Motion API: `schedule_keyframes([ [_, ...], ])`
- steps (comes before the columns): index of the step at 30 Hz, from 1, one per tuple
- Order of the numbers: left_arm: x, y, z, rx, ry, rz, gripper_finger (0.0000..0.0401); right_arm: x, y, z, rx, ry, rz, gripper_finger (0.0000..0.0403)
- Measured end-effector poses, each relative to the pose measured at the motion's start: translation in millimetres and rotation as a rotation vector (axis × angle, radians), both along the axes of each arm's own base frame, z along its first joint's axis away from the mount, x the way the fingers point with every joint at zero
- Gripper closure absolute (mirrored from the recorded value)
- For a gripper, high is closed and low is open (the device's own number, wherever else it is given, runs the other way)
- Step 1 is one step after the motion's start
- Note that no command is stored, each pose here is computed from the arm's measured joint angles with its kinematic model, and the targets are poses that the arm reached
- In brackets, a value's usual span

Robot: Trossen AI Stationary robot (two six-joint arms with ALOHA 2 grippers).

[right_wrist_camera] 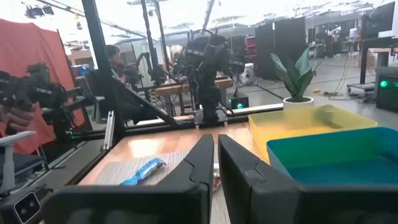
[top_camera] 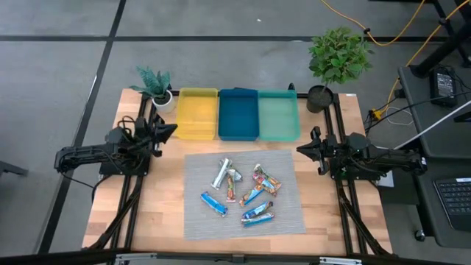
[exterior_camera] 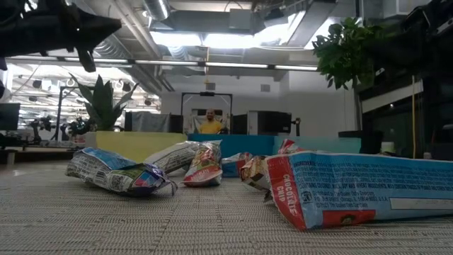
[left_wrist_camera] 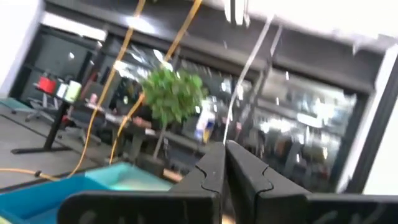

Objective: Pick and place Granola Bars by type
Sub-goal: Put the yellow granola bar into the yellow bin

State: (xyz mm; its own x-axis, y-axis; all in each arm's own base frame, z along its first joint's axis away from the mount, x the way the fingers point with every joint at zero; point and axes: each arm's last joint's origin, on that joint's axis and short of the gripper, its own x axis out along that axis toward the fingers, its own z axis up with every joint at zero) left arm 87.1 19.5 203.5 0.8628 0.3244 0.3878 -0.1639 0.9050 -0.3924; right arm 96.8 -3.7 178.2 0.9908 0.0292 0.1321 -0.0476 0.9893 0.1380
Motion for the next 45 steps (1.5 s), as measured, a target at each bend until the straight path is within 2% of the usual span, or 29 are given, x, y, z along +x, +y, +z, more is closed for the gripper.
schedule_keyframes([
  [9, -1.0, 0.5, 2.7, -0.094, -0.039, -0.015, 0.0393, -0.5, 0.0, 3.1, -0.002, -0.032, 0.000, 0.0375],
  [14, -6.2, -2.3, 41.7, -0.106, -0.086, -0.059, 0.0389, -2.7, 0.2, 13.1, -0.010, -0.078, 0.000, 0.0375],
  [18, -0.3, -5.5, 88.6, -0.066, 0.049, -0.109, 0.0388, -7.1, 0.6, 29.0, -0.054, -0.125, -0.006, 0.0375],
  [23, 26.5, -9.2, 141.1, 0.005, 0.309, -0.205, 0.0388, -13.0, 0.9, 51.2, -0.123, -0.182, -0.022, 0.0375],
  [29, 64.0, -15.5, 175.5, 0.038, 0.465, -0.392, 0.0386, -14.3, 1.0, 67.5, -0.145, -0.189, -0.028, 0.0375],
  [34, 91.8, -24.0, 171.1, -0.023, 0.621, -0.517, 0.0388, -11.9, 0.8, 73.3, -0.145, -0.176, -0.027, 0.0375],
  [40, 115.8, -33.6, 131.5, -0.074, 0.923, -0.557, 0.0390, -7.7, 0.5, 69.0, -0.189, -0.121, -0.033, 0.0375],
  [45, 138.8, -41.8, 106.1, -0.114, 1.073, -0.580, 0.0385, -6.7, 0.5, 64.7, -0.190, -0.075, -0.029, 0.0375],
])
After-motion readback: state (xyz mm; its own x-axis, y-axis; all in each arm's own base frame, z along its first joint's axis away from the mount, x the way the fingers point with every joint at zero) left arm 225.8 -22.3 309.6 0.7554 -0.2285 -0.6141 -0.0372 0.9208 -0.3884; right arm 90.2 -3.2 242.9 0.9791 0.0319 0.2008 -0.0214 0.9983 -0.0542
